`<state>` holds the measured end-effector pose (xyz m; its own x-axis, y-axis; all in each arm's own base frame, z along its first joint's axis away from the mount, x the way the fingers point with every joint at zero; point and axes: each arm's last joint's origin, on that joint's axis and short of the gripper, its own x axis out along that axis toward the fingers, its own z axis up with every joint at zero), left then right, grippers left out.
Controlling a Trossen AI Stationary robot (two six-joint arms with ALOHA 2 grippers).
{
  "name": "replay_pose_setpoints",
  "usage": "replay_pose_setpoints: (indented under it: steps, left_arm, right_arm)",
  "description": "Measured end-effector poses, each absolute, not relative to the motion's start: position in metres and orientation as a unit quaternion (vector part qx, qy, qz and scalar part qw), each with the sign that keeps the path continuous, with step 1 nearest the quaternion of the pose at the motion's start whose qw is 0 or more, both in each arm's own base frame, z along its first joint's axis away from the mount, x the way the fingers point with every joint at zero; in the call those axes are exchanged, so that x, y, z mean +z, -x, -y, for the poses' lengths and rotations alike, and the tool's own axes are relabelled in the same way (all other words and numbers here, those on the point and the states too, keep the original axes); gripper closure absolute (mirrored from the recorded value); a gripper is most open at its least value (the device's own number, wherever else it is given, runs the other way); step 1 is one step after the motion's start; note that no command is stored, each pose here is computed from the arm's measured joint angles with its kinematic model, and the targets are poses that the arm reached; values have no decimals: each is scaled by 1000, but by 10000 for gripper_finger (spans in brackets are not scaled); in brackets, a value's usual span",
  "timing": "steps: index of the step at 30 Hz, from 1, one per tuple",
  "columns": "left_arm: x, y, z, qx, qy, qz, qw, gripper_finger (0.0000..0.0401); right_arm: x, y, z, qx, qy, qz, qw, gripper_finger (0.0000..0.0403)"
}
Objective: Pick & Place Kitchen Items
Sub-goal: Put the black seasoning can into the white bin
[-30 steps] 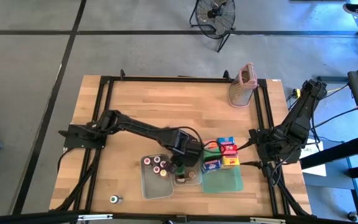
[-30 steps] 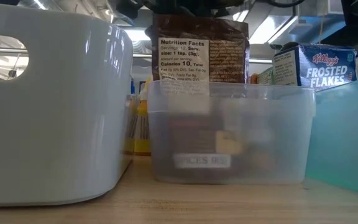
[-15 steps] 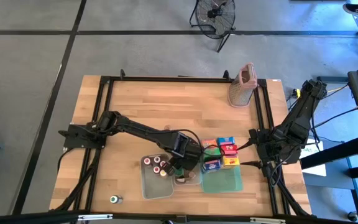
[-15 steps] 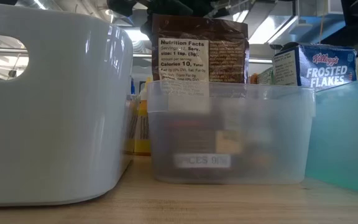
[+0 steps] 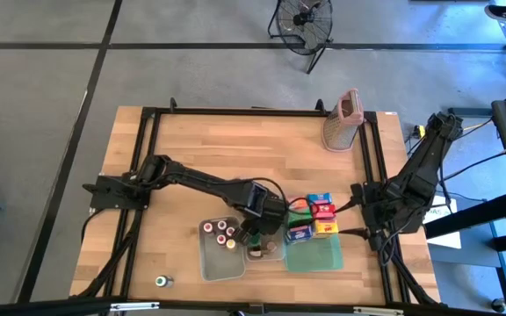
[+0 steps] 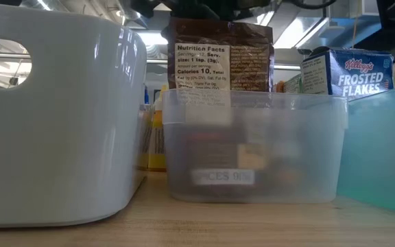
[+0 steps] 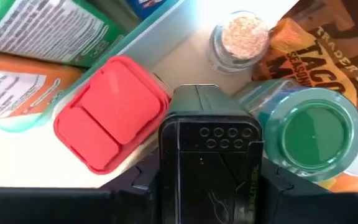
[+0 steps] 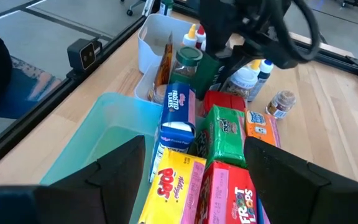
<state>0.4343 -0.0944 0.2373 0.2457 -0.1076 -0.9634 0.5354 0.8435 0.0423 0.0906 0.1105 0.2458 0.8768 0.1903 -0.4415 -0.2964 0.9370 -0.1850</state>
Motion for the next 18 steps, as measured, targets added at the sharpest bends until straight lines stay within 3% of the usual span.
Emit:
replay_pose_setpoints:
  steps: [18]
  left_arm:
    - [238, -438, 92, -191, -145, -570, 786, 260]
  right_arm:
    - [240, -94, -116, 123, 141, -226, 956, 128]
